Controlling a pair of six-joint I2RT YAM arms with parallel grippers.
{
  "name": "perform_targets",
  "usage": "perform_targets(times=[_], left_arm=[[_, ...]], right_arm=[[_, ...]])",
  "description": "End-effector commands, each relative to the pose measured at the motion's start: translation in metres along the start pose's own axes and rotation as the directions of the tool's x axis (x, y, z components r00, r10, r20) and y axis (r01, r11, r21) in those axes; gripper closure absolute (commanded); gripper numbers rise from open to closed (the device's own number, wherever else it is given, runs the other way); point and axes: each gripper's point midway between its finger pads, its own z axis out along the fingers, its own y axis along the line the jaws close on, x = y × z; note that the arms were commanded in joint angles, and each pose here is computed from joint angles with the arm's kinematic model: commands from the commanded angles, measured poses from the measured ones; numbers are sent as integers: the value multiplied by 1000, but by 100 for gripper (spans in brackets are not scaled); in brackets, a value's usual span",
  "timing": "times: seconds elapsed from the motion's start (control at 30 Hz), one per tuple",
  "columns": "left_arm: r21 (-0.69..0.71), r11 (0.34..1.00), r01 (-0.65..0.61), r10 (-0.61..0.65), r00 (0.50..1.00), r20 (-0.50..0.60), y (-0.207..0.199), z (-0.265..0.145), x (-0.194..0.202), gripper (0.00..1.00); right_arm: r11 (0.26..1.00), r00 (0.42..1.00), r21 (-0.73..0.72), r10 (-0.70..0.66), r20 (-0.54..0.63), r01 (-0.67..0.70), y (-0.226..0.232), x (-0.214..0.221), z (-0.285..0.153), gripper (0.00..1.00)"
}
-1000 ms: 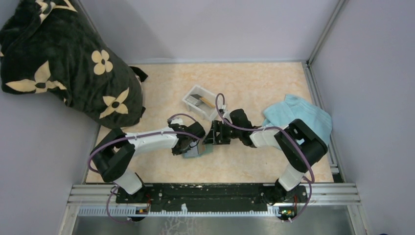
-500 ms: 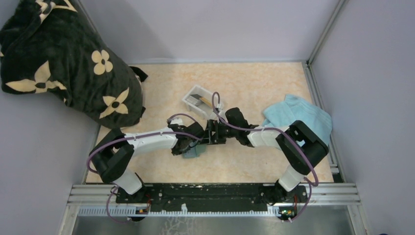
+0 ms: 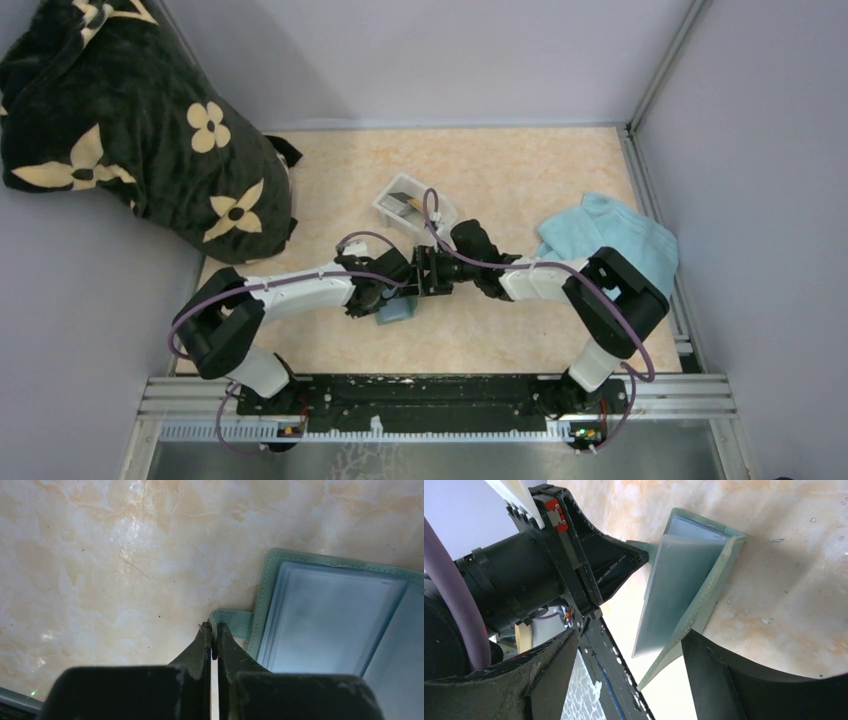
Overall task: Put the credit cards into the card holder
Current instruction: Close the card holder at the center of the board.
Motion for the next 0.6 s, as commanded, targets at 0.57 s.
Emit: perform_targets(times=[0.57], left_arm=[[73,989,128,-115,981,-156,17,18,36,100]], right_arm=[[989,990,-50,-140,-8,139,61,2,30,24]])
